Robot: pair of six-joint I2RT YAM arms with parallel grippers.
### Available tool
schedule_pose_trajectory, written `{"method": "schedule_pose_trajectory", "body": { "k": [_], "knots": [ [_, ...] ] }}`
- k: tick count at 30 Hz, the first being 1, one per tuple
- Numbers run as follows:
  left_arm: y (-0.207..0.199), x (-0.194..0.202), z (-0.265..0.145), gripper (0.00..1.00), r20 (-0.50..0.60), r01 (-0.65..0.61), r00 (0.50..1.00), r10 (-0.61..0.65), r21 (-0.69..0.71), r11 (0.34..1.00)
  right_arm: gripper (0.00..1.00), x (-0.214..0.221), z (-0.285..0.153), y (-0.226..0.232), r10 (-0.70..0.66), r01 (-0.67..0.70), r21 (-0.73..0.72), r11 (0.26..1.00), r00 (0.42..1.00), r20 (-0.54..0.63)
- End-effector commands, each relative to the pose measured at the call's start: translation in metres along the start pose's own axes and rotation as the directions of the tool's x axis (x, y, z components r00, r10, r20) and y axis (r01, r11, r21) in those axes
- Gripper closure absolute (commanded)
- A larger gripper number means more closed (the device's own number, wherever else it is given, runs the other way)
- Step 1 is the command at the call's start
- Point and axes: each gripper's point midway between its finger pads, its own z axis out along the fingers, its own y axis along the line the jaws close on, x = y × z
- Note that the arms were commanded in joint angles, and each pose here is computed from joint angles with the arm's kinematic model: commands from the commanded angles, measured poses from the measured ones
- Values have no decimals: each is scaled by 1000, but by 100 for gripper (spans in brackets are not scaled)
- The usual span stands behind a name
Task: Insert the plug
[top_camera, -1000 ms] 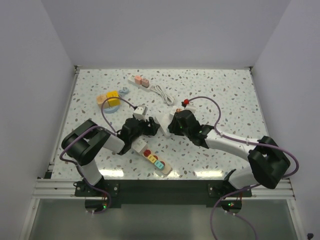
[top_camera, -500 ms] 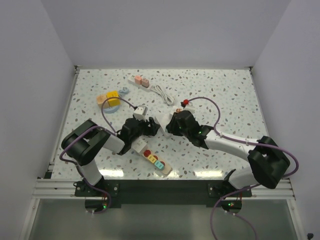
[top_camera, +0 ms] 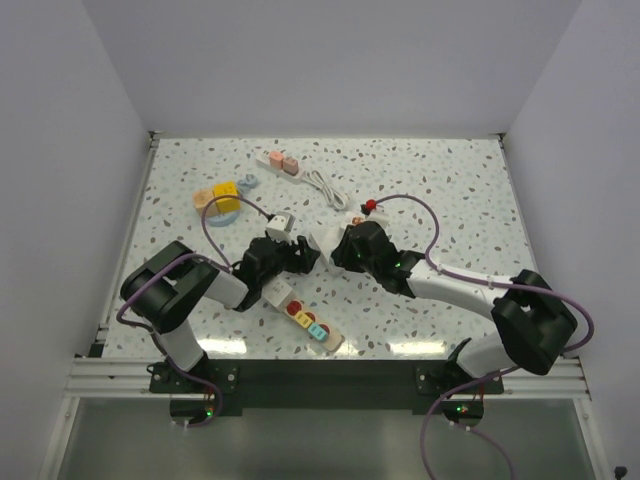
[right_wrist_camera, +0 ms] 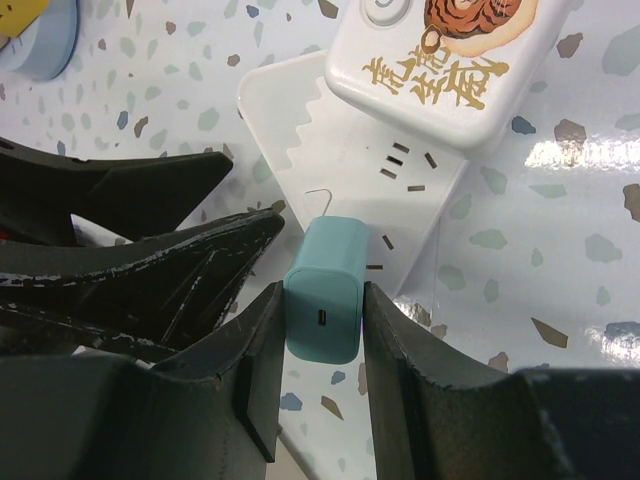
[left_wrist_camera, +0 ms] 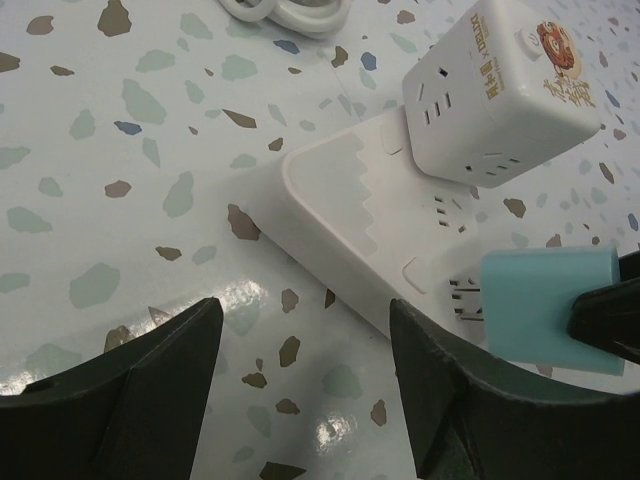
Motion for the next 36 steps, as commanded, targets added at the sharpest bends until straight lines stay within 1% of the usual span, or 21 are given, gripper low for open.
{"method": "schedule_pose_trajectory", "body": {
  "k": [1,14,21,27,36],
  "knots": [
    [1,12,-8,27,-38,-35,999,35,6,999,100,-7,-1,2,26,-27,3,1000,999,42],
    [1,12,-7,27,-40,-33,999,34,7,999,100,-8,-6,-6,19,-21,32,999,998,58],
    [1,12,-9,27,-40,-35,999,35,5,999,100,0,4,-5,17,-18,32,999,999,27],
    [0,11,-10,27,-37,-35,999,35,7,999,100,3,4,0,31,-31,14,999,999,17],
    [-2,9,-13,27,-32,-32,999,32,15,999,100,7,4,-9,56,-57,77,995,998,14]
  ]
}}
